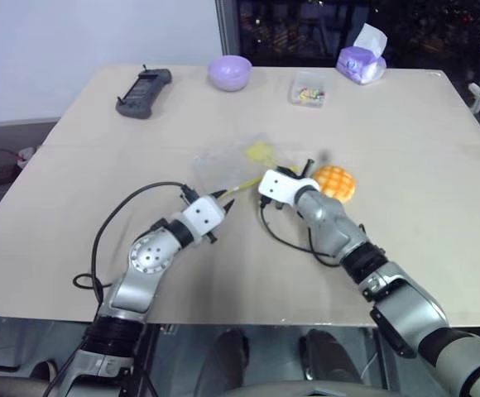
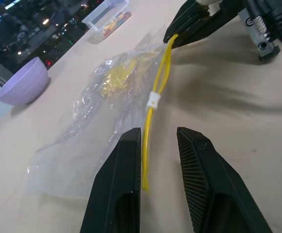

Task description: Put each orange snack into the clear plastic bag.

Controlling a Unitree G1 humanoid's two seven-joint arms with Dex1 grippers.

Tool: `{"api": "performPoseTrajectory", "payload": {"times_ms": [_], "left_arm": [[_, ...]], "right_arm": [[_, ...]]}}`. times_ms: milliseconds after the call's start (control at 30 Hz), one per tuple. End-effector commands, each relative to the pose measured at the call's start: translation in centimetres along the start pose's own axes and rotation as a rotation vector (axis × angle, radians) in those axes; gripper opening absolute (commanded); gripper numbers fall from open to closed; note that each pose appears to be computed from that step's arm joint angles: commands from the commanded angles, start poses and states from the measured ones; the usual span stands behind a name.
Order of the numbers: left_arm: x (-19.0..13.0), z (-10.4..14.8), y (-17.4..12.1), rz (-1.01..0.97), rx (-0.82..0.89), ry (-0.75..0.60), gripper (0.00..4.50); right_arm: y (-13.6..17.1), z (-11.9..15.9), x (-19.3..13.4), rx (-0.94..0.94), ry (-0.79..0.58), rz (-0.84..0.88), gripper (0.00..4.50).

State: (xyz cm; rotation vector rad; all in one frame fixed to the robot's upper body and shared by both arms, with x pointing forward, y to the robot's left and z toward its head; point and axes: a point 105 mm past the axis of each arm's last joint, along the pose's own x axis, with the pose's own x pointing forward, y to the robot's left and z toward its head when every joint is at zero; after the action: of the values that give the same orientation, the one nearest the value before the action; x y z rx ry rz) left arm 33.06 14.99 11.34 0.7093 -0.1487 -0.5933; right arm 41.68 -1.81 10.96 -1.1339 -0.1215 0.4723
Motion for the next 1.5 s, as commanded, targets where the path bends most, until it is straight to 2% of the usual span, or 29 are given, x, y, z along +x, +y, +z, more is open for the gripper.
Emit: {"api": "performPoseTrajectory", "payload": {"times_ms": [33, 133, 267, 433, 533, 600, 633, 700, 733, 933, 967, 1067, 1100, 1167, 1233, 1267, 1500], "left_arm": [[0.1, 0.3, 0.8, 0.032, 0.028, -0.012, 1.25], [0.2, 0.3, 1.0, 0.034, 0.031, -0.011, 1.25], [0.4, 0.1, 1.3, 0.049, 0.033, -0.004, 0.03], [0.7, 0.2, 1.2, 0.045, 0.028, -0.005, 0.03], [0.9, 0.1, 0.9, 0.03, 0.034, -0.001, 0.03], [0.9, -0.2, 0.8, 0.019, 0.042, 0.002, 0.0], [0.9, -0.2, 0.8, 0.012, 0.042, 0.002, 0.0], [0.8, -0.5, 0.7, -0.006, 0.035, 0.0, 0.0], [0.7, -0.6, 0.8, -0.007, 0.027, 0.001, 0.0], [0.6, -0.8, 0.9, -0.041, -0.026, -0.012, 0.0], [0.6, -0.8, 1.1, -0.038, -0.032, -0.012, 0.0], [0.6, -1.0, 1.5, -0.029, -0.051, -0.01, 0.0], [0.6, -1.0, 1.5, -0.031, -0.051, -0.011, 0.0], [0.7, -1.0, 1.6, -0.035, -0.055, -0.014, 0.0], [0.8, -0.9, 1.5, -0.038, -0.063, -0.021, 0.0], [0.9, -0.8, 1.5, -0.041, -0.064, -0.025, 0.0], [1.0, -0.6, 0.9, -0.072, -0.05, -0.037, 0.0]], "right_arm": [[0.9, -1.8, -0.1, -0.018, 0.057, 0.023, 0.0], [0.8, -1.9, -0.1, -0.019, 0.059, 0.022, 0.0], [0.8, -2.0, -0.2, -0.018, 0.063, 0.02, 0.0], [0.7, -2.1, -0.3, -0.015, 0.062, 0.017, 0.0], [0.6, -2.1, -0.6, 0.09, 0.056, 0.042, 0.0], [0.1, -1.5, -1.2, 0.19, 0.007, 0.056, 0.62], [-0.1, -1.4, -1.4, 0.191, -0.007, 0.056, 0.93], [-0.2, -1.2, -1.9, 0.131, -0.023, 0.07, 1.95], [0.2, -1.3, -2.2, 0.13, -0.03, 0.112, 2.15], [-1.2, -1.6, -4.6, 0.2, -0.079, 0.191, 2.15], [-1.3, -1.6, -5.2, 0.262, -0.085, 0.215, 2.15], [-1.0, -0.7, -6.3, 0.635, -0.086, 0.308, 2.15], [-0.6, 0.3, -6.5, 0.811, -0.103, 0.356, 1.92], [-0.1, 1.7, -7.0, 1.017, -0.13, 0.428, 1.26], [0.6, 2.7, -7.0, 1.12, -0.133, 0.47, 0.36], [0.8, 3.0, -6.9, 1.145, -0.129, 0.478, 0.06], [0.1, 6.4, -5.5, 1.238, -0.204, 0.498, 0.06]]}}
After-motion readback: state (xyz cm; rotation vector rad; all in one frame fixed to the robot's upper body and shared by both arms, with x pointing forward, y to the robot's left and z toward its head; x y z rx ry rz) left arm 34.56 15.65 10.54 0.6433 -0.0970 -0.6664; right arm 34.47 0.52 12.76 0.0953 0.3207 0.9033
